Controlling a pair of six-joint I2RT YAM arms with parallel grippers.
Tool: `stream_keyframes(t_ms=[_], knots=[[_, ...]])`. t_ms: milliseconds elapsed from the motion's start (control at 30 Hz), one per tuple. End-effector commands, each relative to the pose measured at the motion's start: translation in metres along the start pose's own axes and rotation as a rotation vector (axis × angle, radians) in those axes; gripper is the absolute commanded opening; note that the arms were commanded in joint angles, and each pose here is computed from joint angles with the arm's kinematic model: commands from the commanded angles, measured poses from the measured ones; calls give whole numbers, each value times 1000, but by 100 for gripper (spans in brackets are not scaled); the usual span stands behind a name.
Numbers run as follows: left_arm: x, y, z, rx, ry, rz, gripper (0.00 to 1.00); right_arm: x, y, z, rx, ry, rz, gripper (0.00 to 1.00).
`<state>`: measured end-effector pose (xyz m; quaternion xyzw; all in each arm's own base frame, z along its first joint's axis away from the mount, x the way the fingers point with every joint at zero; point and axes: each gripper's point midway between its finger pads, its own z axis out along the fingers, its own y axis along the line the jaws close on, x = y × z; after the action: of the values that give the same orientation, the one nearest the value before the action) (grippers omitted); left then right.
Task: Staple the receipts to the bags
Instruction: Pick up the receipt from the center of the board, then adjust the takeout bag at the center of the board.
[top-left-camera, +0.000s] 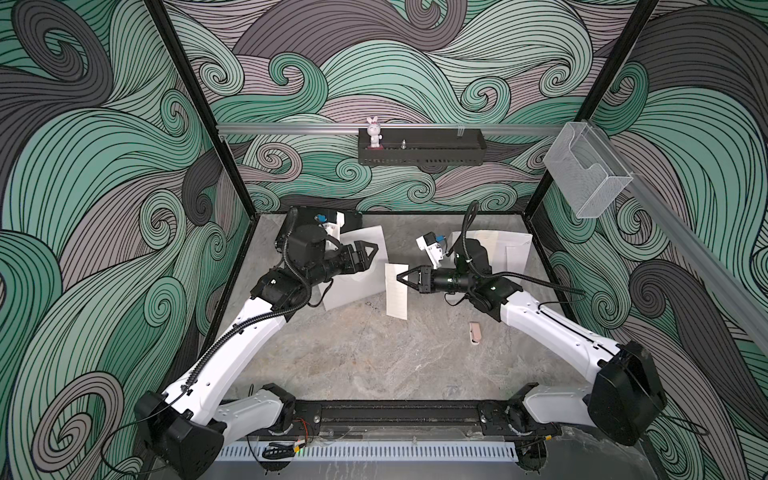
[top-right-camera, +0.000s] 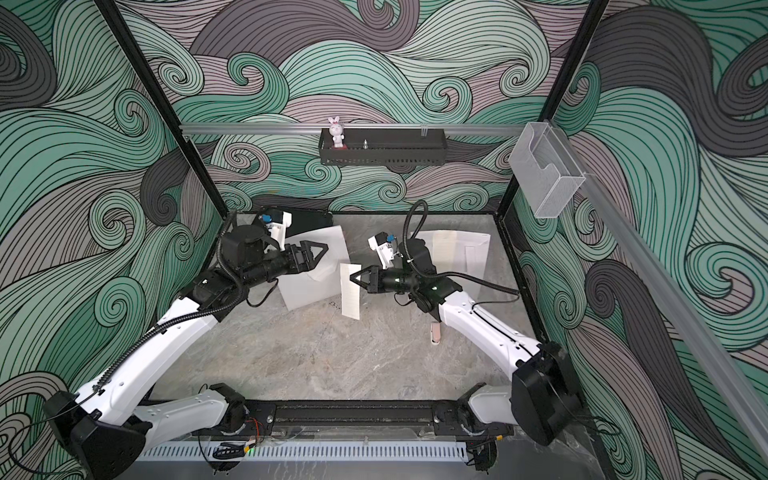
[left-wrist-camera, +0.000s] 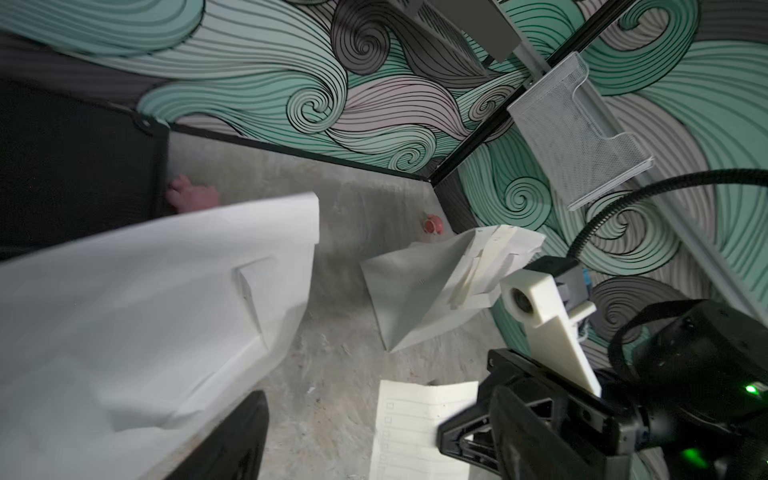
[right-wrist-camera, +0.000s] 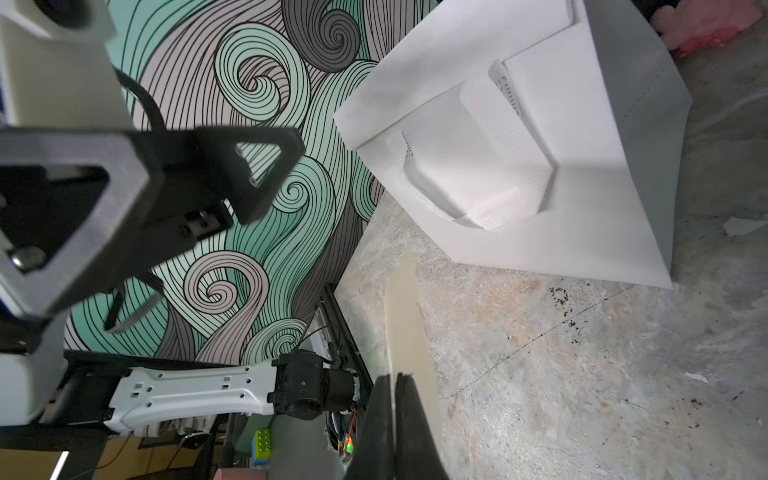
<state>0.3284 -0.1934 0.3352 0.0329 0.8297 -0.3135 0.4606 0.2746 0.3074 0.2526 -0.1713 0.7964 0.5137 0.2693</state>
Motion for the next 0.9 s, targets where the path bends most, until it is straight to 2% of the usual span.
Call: stream_keyframes(t_ms=[0, 133, 267, 433, 533, 867], knots=[[-9, 42, -1, -227, 55, 220, 88, -1, 5, -3, 5, 36, -99, 0], [-28, 80, 3, -357, 73, 279, 94, -6, 12, -4, -4, 46, -134, 0], [-31, 114, 12, -382, 121, 250, 95, -10, 20, -6, -27, 48, -159, 0], [-21, 122, 32, -233, 196, 149, 94, -9, 25, -5, -53, 66, -176, 0], [-10, 109, 39, -122, 239, 134, 91, -10, 26, -4, -57, 76, -200, 0], [27, 79, 32, 73, 347, 10, 71, -24, 29, 16, -106, 125, -238, 0]])
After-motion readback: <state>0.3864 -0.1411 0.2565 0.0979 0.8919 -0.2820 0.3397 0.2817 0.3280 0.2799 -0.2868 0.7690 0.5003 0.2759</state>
